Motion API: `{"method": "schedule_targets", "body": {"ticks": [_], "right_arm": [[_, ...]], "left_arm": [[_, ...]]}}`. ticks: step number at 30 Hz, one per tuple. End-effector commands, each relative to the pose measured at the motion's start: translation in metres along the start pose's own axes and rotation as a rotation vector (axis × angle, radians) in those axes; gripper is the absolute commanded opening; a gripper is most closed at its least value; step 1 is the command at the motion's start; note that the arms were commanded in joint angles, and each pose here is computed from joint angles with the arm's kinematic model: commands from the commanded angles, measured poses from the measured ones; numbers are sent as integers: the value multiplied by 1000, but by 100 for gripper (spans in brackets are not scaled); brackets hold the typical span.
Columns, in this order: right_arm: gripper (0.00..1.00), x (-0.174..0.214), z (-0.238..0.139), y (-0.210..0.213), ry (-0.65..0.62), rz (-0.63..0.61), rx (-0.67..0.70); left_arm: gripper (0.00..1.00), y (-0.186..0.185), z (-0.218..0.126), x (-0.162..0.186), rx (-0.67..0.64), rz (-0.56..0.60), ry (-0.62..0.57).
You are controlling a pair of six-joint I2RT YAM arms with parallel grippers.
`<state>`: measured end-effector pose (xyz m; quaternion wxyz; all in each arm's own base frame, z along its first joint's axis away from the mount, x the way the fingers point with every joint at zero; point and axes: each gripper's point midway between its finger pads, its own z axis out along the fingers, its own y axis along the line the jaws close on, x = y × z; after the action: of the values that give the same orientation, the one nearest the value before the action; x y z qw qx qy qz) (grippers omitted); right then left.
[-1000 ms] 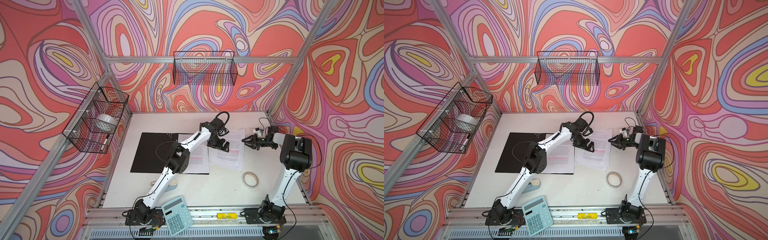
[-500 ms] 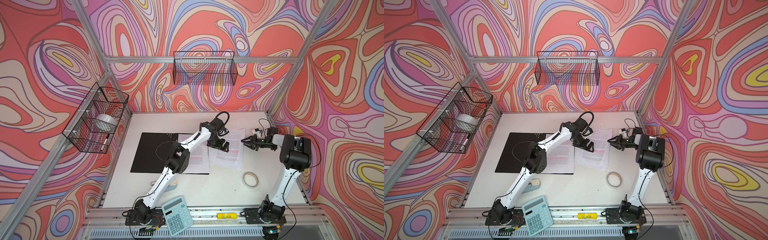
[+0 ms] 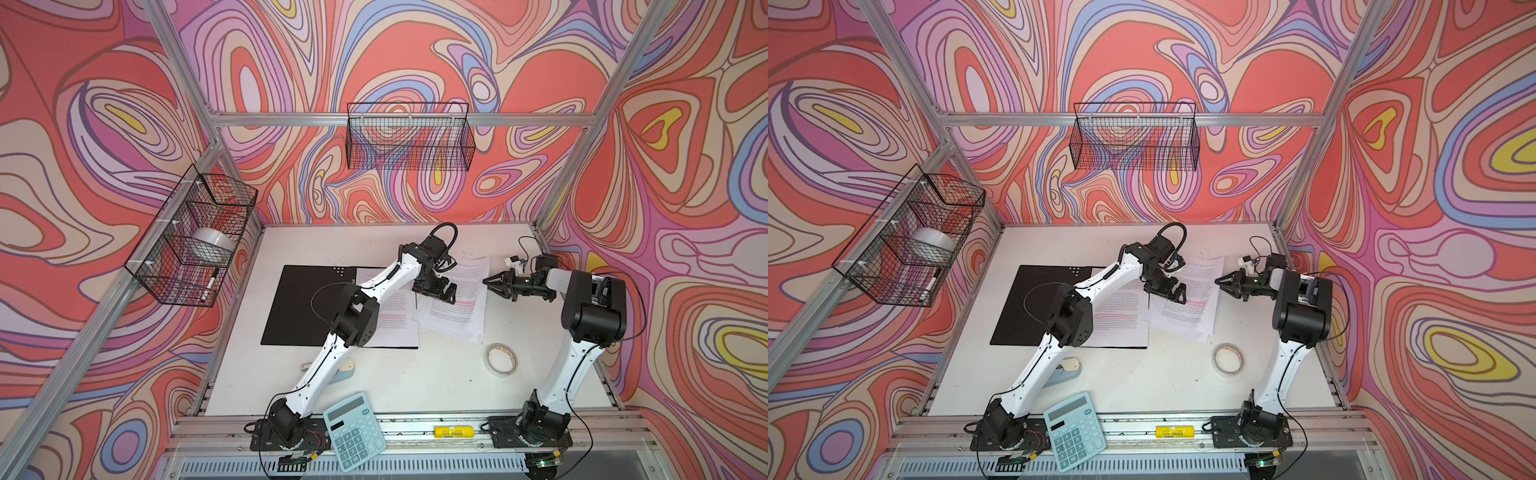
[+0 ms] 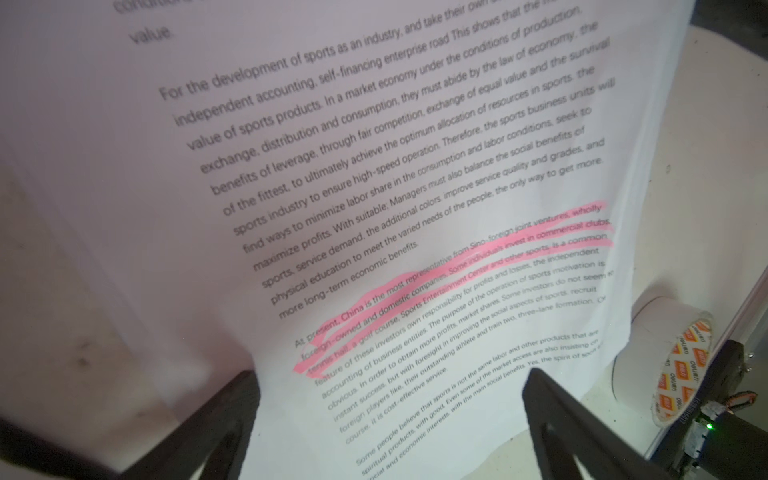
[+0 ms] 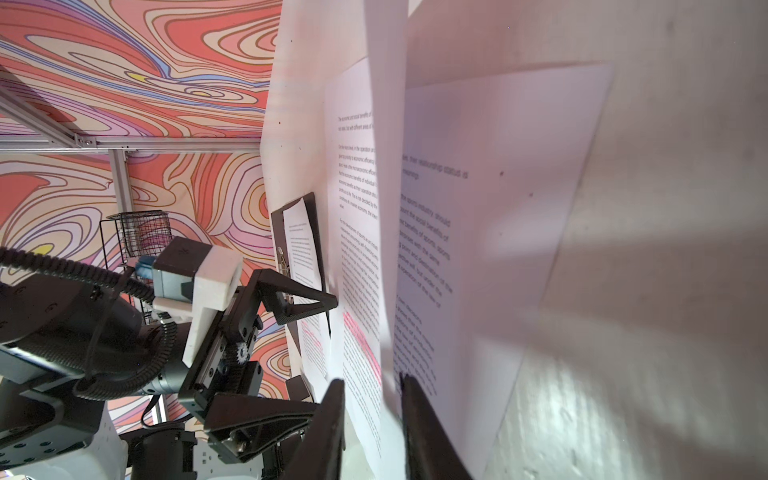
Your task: Put the files into the folder
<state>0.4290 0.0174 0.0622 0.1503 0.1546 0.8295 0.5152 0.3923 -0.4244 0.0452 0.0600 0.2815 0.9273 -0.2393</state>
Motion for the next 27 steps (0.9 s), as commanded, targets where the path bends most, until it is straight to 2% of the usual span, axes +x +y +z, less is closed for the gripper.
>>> {"method": "schedule_targets", "body": {"ticks": [1, 15, 20, 24, 27], "right_arm": [[23, 0, 2, -1, 3, 1, -16], [15, -6, 7, -11, 11, 11, -15], [0, -7, 7, -12, 8, 15, -2], [0, -11, 2, -4, -6, 1, 8], [0, -14, -4, 13, -20, -19, -5]], "left_arm": [[100, -11, -25, -7, 18, 14, -28], [100, -22, -31, -8, 73, 18, -28], [100, -26, -39, -10, 76, 25, -41], [100, -29, -67, -21, 63, 56, -96], [100, -25, -107, -35, 51, 61, -174]]}}
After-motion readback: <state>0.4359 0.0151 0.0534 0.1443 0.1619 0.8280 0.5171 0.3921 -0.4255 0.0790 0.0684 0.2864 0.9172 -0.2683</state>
